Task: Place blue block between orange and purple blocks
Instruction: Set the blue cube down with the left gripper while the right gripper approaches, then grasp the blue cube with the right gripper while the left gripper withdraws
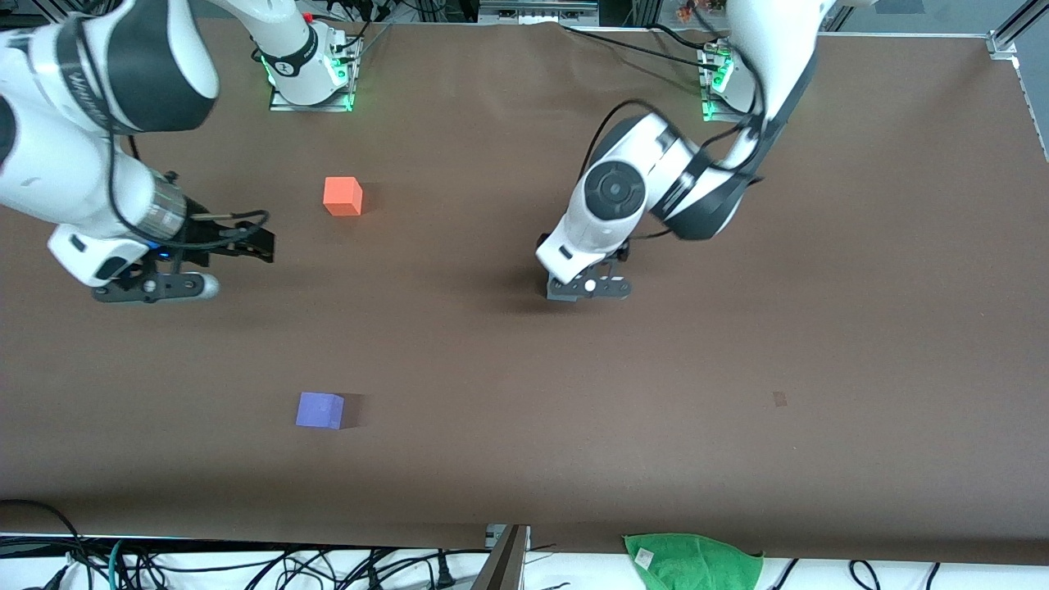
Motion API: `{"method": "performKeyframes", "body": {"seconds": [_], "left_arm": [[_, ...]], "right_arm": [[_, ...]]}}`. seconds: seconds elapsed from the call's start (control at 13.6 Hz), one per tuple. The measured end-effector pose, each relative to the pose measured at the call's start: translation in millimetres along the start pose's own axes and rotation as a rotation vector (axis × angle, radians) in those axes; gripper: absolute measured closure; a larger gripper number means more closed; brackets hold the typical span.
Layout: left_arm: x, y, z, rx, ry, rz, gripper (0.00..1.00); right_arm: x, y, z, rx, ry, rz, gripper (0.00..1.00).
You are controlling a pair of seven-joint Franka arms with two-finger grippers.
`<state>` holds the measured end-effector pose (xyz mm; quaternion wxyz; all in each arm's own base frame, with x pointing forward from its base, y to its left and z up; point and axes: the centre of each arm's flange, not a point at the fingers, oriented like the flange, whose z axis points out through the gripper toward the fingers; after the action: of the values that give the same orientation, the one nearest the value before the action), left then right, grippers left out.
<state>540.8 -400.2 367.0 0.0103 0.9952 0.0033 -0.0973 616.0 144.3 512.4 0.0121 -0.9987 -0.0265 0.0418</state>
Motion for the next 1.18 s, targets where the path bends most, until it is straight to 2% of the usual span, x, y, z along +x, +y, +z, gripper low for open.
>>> {"method": "performKeyframes", "body": {"seconds": [0.29, 0.52, 0.81, 1.03, 1.18], "left_arm": [[-8.6, -86.2, -87.4, 0.067, -0.046, 0.015, 0.0], [-4.7, -167.4, -137.8, 0.064, -0.051, 0.052, 0.0], [3.2, -253.9, -175.6, 0.036, -0.012, 0.051, 0.0], [4.5, -307.2, -193.8, 0.022, 0.012, 0.059, 0.0], [1.9, -319.6, -202.4, 0.02, 0.015, 0.068, 0.0]], "right_arm": [[15.8, -78.4, 53.9, 0.024, 0.027, 0.051, 0.0], [19.5, -163.6, 120.2, 0.018, 0.079, 0.109, 0.0], [-3.4, -287.1, 206.5, 0.058, 0.189, 0.194, 0.0], [-18.6, -359.4, 239.1, 0.105, 0.217, 0.267, 0.0], [-22.5, -389.0, 251.4, 0.136, 0.231, 0.286, 0.0]]}}
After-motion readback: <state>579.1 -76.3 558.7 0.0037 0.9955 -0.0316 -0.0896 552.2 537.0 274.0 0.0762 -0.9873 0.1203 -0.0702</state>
